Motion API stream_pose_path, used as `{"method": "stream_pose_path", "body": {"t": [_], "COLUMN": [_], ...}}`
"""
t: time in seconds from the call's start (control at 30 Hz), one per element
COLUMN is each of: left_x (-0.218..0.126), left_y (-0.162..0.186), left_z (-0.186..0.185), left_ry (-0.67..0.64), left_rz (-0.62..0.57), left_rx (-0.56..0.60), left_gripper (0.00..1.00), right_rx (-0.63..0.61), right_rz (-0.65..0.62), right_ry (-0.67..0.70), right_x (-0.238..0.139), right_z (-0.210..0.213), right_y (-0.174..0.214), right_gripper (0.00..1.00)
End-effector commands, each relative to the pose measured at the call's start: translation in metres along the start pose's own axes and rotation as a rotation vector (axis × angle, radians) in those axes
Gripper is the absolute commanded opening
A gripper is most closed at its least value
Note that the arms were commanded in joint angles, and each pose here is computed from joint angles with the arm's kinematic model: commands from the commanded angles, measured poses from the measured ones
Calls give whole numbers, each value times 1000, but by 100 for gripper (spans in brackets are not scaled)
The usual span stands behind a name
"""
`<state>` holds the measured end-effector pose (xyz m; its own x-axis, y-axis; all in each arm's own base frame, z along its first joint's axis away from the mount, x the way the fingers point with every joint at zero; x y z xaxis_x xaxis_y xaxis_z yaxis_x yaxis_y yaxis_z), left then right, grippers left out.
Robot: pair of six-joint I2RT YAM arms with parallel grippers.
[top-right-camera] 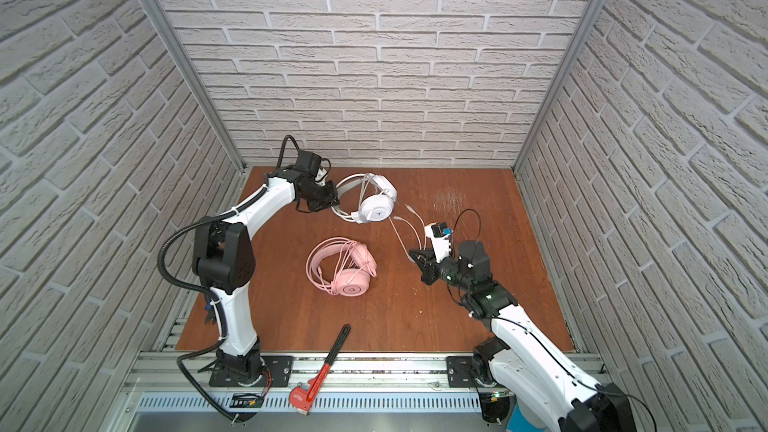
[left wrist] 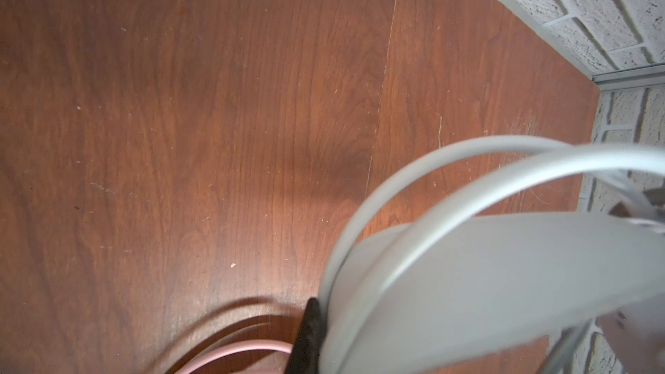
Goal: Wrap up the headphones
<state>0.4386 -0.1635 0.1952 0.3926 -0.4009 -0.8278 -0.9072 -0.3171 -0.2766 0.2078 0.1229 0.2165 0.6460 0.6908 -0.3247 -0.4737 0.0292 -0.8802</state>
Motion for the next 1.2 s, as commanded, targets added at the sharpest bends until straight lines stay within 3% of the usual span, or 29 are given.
{"method": "stream_pose_path", "body": {"t": [0.0,0.17,0.37,0.53,0.97,1.17], "left_x": [-19,-15,-21,-29,-24,-21], "left_y": [-39,-39,-39,-33,-28,-22], "left_z": [1,1,-16,-19,-19,-38], "left_ry": [10,3,155,221,221,187], "left_rz": [-209,-204,-200,-221,-270,-269], "left_rx": [-108,-140,-200,-274,-387,-347], "left_gripper": [0,0,0,0,0,0], "right_rx": [-53,-79,-108,-125,-363,-422], "right_rz": [107,73,81,17,81,109], "right_ry": [-68,-164,-21,-58,-155,-187], "right_x": [-12,-14,-14,-2,14,36], "right_z": [11,27,13,8,34,43], "right_y": [18,-1,1,24,38,29], "right_gripper": [6,6,6,6,6,6]}}
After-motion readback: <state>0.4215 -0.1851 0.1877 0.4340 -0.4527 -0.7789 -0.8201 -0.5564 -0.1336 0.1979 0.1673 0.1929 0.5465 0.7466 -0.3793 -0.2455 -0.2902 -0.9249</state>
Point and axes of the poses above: each gripper's point midway between its finger pads, its own x axis out along the fingers, its own z axis along the line the jaws close on, y = z × x, the point moved 7 cm from there along -x, back along the fingers, and after that the axes turned 2 degrees about -x, right-handed, at the moved point
